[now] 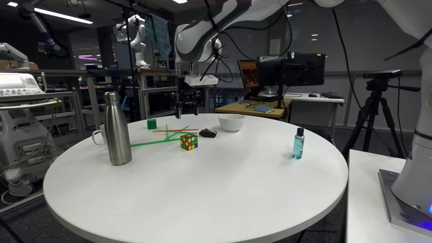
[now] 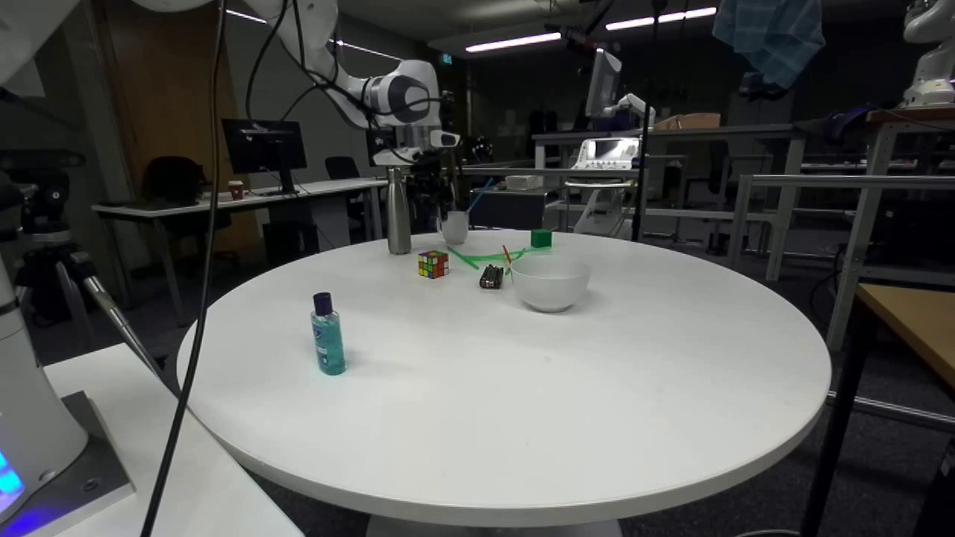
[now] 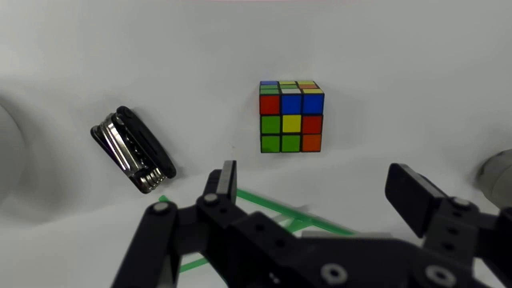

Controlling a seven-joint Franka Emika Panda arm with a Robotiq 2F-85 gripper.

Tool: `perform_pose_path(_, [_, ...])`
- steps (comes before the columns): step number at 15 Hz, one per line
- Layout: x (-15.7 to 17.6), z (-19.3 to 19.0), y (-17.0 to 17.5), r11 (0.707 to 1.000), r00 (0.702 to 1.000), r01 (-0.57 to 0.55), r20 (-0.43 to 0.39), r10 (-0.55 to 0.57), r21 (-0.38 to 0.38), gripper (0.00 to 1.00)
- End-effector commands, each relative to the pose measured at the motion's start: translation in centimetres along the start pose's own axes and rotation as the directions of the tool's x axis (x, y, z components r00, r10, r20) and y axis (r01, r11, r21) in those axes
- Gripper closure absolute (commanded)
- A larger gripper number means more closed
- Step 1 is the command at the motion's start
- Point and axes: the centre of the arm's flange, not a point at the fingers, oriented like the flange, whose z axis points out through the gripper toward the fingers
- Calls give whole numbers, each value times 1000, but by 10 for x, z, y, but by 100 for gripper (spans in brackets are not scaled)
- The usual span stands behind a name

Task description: Move the Rubik's cube to the right

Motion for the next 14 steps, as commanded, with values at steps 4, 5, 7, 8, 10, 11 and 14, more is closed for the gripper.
perform_pose_path(4, [-14,27,12,999,999,-35,42,34,7,0])
perform_pose_path(5, [-14,30,10,999,998,-33,44,32,11,0])
perform_pose_path(7, [-13,34,7,999,998,-31,48,30,24,0])
perform_pose_path(8, [-13,36,6,999,998,-31,49,30,29,0])
perform_pose_path(10, [-13,40,3,999,998,-29,53,27,36,0])
perform_pose_path(11, [-14,43,3,999,998,-30,59,27,40,0])
perform_pose_path(14, [-17,53,4,998,997,-33,77,29,46,0])
